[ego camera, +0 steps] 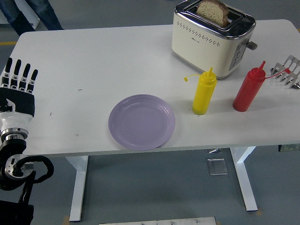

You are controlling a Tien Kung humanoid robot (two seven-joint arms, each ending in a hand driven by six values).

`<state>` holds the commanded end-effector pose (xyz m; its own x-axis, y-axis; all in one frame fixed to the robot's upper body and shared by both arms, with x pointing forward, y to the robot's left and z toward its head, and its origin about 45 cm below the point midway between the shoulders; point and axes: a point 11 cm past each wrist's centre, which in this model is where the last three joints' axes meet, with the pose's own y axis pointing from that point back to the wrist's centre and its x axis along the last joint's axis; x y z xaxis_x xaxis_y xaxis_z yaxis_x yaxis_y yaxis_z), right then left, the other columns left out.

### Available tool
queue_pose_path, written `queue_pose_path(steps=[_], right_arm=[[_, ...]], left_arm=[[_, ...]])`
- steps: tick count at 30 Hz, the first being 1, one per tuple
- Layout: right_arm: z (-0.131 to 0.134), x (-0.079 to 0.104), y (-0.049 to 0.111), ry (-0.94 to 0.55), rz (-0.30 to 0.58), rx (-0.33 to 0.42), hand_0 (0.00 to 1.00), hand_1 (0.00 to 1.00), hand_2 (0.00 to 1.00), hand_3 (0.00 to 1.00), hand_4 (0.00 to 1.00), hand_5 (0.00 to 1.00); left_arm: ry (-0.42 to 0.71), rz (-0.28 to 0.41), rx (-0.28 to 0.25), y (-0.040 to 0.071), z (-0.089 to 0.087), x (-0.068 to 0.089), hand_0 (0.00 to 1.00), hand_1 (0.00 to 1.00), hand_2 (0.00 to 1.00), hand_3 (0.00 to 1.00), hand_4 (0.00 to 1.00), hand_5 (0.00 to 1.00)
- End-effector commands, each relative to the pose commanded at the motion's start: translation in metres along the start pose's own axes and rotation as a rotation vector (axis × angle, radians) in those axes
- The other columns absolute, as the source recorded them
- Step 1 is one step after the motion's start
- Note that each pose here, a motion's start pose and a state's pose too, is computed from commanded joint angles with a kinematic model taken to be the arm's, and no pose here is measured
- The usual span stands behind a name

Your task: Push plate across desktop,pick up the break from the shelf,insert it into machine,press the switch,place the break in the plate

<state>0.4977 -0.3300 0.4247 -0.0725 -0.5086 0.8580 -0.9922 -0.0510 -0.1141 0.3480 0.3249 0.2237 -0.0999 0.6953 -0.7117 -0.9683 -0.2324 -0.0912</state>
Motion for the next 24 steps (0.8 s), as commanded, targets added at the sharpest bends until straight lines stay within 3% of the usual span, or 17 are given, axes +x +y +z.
queue_pose_path(steps=[9,11,24], right_arm=[[-0.024,-0.028,-0.021,0.043,-0.108,0.006,0.874,0.84,0.953,0.996,0.732,0.449],[-0.032,-0.037,-0.027,0.067,-0.14,0.004,0.873,0.832,0.914,0.952,0.738,0.44],[-0.043,-0.071,-0.051,0.155,-0.24,-0.079,0.834,0.796,0.835,0.873,0.738,0.42]], left_arm=[[-0.002,0.0,0.001,0.0,0.0,0.0,0.834,0.832,0.863,0.823,0.558,0.998],[-0.002,0.0,0.002,0.0,0.0,0.001,0.834,0.832,0.863,0.821,0.558,0.998],[-0.006,0.004,0.003,0.001,0.0,0.002,0.834,0.833,0.863,0.822,0.559,0.998]])
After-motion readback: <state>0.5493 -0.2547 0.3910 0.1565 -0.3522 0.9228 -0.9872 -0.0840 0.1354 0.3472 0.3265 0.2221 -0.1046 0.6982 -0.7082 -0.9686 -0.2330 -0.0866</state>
